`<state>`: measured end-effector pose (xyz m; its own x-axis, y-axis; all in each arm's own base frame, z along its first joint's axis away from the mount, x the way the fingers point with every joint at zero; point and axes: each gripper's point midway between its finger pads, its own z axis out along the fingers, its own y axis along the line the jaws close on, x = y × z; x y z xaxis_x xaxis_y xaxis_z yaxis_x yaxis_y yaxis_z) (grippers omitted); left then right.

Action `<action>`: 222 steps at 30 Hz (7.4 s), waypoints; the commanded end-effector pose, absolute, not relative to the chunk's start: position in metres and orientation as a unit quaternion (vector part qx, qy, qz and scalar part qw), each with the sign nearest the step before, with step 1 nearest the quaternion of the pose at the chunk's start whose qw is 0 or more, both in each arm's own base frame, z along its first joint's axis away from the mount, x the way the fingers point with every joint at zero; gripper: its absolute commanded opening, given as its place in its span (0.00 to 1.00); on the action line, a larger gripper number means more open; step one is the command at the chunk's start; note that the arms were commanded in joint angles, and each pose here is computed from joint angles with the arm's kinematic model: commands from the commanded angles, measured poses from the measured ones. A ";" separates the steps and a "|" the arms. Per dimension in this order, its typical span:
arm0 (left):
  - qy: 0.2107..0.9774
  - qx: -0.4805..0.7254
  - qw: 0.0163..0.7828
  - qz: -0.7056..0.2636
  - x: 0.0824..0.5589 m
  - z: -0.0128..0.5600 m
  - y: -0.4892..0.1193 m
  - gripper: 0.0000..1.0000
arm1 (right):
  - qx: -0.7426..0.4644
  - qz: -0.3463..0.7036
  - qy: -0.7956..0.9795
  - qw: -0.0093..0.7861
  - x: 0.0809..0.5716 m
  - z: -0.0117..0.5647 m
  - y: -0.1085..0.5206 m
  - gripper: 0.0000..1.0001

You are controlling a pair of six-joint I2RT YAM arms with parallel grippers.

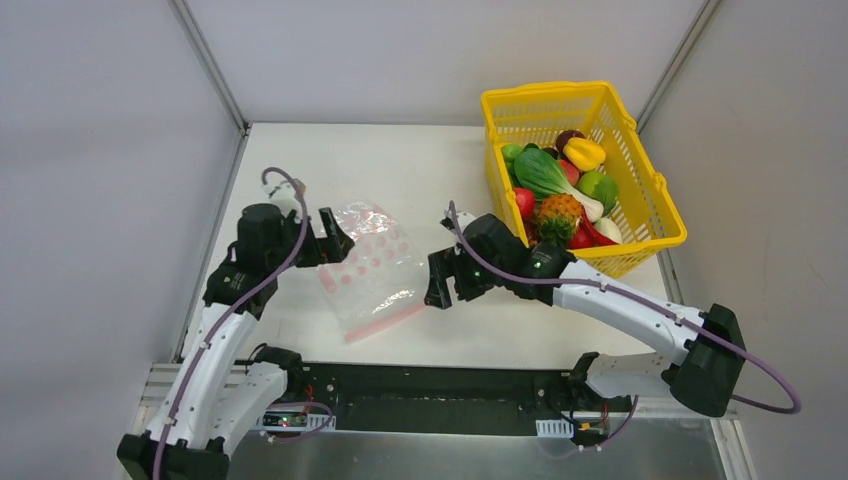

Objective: Place the food in the zip-top bag and seal the zipper
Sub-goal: Pick up the zipper food storage bag at the center of the board, then open the zipper of the food storage bag at the center of the board.

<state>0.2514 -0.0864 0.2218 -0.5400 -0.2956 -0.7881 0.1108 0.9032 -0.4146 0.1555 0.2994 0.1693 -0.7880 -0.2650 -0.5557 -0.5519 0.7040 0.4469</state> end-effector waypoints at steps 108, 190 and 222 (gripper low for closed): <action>0.902 0.140 0.378 -0.153 0.225 0.175 -0.217 0.00 | -0.029 0.433 0.799 0.416 0.172 0.257 0.272 0.70; 0.894 -0.014 0.448 -0.011 0.220 0.216 -0.142 0.00 | -0.025 0.291 0.884 0.364 0.246 0.183 0.336 0.00; 0.897 -0.007 0.437 -0.072 0.226 0.193 -0.178 0.00 | 0.013 0.161 0.825 0.542 0.372 0.340 0.128 0.54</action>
<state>0.2240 -0.1705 0.1827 -0.6318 -0.0827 -0.7707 0.0180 0.9925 -0.1212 0.3350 0.1799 0.3528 -0.3981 0.2503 -0.8825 -0.2517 0.8953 0.3675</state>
